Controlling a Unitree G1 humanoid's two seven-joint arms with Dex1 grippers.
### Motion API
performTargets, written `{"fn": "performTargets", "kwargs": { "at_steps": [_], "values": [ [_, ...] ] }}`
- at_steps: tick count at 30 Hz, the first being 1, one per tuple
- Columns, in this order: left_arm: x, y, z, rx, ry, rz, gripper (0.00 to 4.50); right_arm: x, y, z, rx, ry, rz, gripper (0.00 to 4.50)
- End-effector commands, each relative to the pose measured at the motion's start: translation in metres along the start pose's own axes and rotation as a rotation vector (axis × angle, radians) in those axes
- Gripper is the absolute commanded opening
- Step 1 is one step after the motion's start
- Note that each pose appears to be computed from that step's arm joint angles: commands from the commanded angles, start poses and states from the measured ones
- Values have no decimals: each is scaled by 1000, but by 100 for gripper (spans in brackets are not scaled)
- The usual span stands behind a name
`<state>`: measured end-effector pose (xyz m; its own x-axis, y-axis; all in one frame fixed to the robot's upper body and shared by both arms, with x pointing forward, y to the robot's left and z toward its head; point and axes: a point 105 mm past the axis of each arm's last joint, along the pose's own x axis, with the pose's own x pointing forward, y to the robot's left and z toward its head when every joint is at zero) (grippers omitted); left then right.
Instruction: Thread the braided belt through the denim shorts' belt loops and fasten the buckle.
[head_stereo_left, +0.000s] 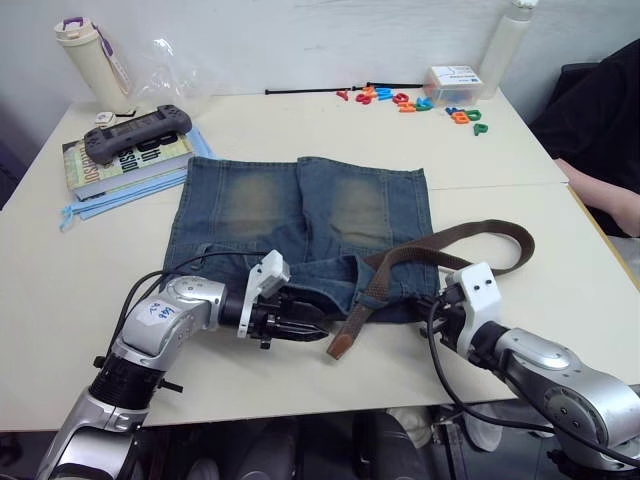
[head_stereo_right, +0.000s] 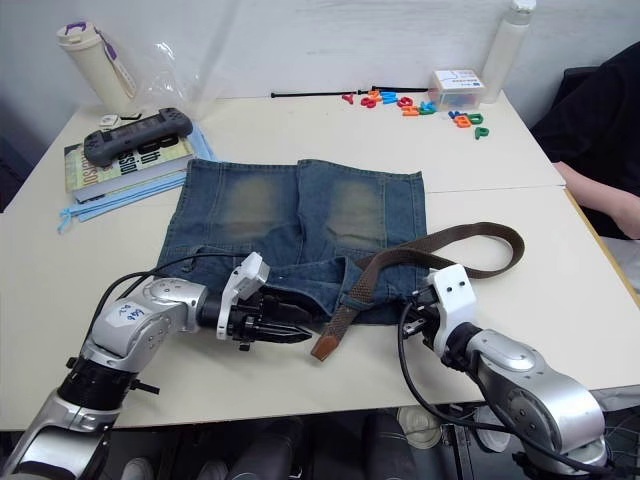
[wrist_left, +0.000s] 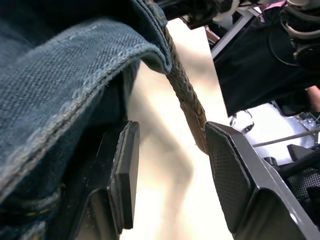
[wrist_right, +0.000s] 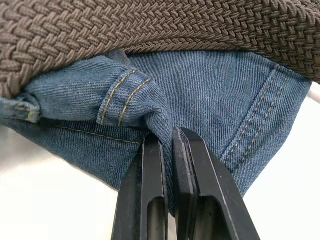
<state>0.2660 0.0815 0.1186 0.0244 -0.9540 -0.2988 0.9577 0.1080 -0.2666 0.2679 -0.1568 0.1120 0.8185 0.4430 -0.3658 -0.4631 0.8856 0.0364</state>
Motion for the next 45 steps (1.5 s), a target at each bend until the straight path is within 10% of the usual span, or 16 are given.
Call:
{"fn": "performTargets", "kwargs": {
  "at_steps": [1, 15, 23, 34, 45],
  "values": [
    [2, -4, 3, 22, -2, 9, 239, -8, -27, 0, -4, 6, -149, 0],
    [-45, -14, 60, 19, -299, 68, 239, -2, -22, 5, 12, -16, -136, 0],
    [-12, -42, 50, -142, -323, -221, 239, 3, -21, 10, 14, -19, -120, 0],
    [39, -29, 22, -66, -189, -231, 239, 1, -18, 15, 16, -28, -123, 0],
    [13, -34, 40, -17, -270, -166, 239, 2, -16, 12, 29, -29, -132, 0]
  ]
}}
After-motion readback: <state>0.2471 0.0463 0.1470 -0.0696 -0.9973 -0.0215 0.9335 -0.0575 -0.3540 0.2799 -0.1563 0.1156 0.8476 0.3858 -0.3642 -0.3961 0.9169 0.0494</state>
